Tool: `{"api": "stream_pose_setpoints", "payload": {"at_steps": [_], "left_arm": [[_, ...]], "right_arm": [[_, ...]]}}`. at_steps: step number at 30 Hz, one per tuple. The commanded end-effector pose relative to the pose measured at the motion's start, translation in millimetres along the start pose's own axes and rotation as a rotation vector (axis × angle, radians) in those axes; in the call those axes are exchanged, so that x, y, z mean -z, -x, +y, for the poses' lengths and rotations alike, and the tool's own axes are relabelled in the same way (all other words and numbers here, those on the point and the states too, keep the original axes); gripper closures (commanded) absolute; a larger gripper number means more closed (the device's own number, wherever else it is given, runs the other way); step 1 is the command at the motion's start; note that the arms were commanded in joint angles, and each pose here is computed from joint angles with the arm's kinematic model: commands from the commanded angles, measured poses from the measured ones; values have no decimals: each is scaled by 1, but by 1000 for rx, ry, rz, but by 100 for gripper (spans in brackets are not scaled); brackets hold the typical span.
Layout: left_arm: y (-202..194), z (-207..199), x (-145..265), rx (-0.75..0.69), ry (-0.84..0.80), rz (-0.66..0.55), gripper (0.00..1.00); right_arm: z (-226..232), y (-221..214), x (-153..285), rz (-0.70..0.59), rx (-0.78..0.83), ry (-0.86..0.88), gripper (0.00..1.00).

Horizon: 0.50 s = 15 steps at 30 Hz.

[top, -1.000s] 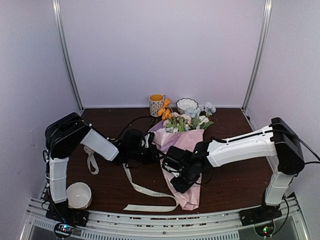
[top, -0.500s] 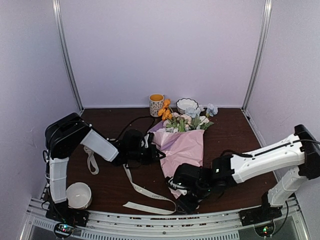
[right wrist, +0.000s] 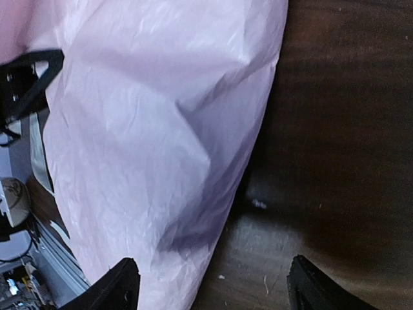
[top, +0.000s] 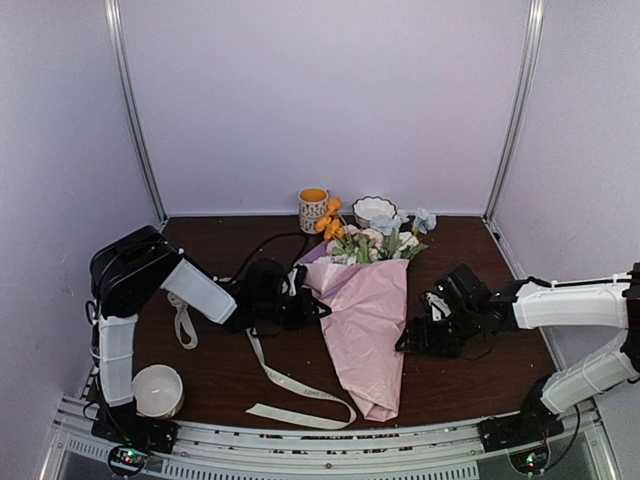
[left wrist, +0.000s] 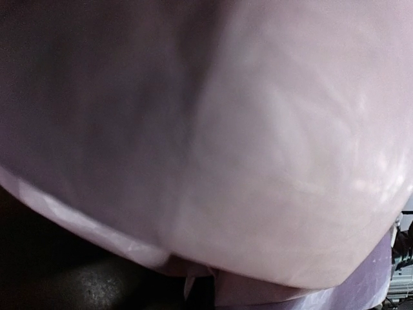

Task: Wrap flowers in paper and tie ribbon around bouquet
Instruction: Place the folded bouquet on the ribbon.

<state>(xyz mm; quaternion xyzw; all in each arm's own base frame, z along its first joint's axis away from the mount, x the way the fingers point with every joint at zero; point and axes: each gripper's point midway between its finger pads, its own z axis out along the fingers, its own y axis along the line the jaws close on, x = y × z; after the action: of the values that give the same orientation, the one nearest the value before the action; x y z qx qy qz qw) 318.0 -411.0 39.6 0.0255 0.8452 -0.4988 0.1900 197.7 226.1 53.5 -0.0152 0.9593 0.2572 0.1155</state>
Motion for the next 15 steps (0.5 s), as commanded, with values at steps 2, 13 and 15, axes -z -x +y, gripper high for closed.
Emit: {"api": "stream_pose_setpoints", "payload": {"at_steps": [2,13,15], "left_arm": [[-5,-8,5,4,-35,1,100],[-9,-5,4,14,-42,10,98],[-11,-3,4,13,-34,19,78]], "right_arm": [[14,30,-14,-27,-70,180,21],[37,48,-36,-7,-97,280,60],[35,49,-37,-7,-95,256,62]]}}
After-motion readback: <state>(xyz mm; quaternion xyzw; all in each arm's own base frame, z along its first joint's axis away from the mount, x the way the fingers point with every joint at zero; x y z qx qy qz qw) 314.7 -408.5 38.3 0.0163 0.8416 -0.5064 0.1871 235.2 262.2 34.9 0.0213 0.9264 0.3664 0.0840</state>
